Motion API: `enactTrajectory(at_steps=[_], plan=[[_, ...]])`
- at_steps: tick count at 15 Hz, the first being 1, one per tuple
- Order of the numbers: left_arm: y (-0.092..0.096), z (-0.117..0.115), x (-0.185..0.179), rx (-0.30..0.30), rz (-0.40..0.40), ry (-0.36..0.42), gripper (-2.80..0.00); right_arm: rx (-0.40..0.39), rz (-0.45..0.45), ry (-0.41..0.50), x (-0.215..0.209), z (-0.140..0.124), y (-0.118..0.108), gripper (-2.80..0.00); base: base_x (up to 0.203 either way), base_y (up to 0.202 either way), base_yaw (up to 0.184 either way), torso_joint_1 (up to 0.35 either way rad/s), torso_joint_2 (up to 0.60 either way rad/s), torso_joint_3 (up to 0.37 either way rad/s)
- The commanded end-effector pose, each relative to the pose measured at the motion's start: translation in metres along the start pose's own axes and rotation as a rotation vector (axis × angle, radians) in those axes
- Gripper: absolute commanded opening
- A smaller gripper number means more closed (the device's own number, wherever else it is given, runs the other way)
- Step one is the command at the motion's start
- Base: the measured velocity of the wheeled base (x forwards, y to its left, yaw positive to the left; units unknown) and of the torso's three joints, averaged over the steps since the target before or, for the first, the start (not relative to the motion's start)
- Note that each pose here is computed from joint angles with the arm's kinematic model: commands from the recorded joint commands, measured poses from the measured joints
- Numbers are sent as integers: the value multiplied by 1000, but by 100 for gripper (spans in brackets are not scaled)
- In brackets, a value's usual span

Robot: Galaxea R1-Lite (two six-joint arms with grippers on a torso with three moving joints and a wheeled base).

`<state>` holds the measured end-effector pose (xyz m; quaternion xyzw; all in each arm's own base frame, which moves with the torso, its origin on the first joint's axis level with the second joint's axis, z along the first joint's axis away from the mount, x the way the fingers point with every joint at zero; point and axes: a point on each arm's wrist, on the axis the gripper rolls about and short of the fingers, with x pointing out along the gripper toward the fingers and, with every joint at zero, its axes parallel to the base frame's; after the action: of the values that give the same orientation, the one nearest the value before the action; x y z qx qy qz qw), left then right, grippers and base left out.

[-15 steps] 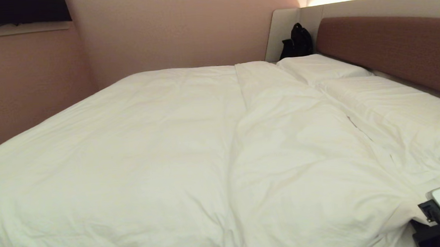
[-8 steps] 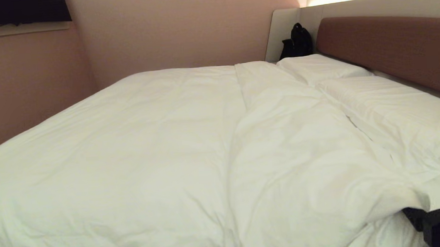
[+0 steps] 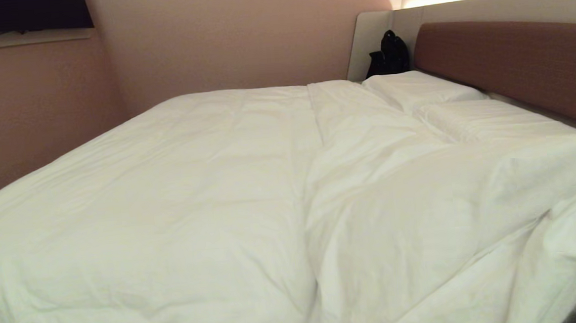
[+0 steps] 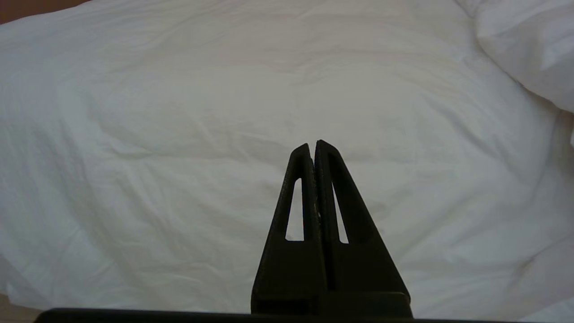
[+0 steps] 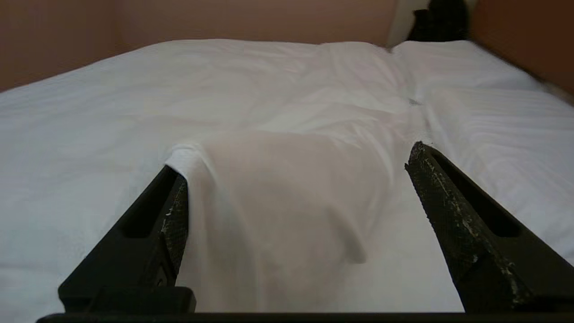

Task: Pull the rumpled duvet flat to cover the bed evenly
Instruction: Flatten the corners of the folded blanket

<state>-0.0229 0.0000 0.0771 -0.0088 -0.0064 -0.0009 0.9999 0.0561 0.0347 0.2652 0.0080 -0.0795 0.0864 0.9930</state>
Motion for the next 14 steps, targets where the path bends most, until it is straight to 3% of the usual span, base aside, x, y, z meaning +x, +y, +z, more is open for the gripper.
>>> enactTrajectory(at_steps=[1, 7, 14], plan=[[0, 0, 0, -1, 0, -1, -280, -79, 170, 272, -14, -26, -2, 0, 0, 0, 0, 0, 0, 0], [0, 0, 0, -1, 0, -1, -280, -65, 225, 262, -11, -18, 0, 0, 0, 0, 0, 0, 0, 0], [0, 0, 0, -1, 0, -1, -280, -14, 268, 162, -33, 6, -15, 0, 0, 0, 0, 0, 0, 0]])
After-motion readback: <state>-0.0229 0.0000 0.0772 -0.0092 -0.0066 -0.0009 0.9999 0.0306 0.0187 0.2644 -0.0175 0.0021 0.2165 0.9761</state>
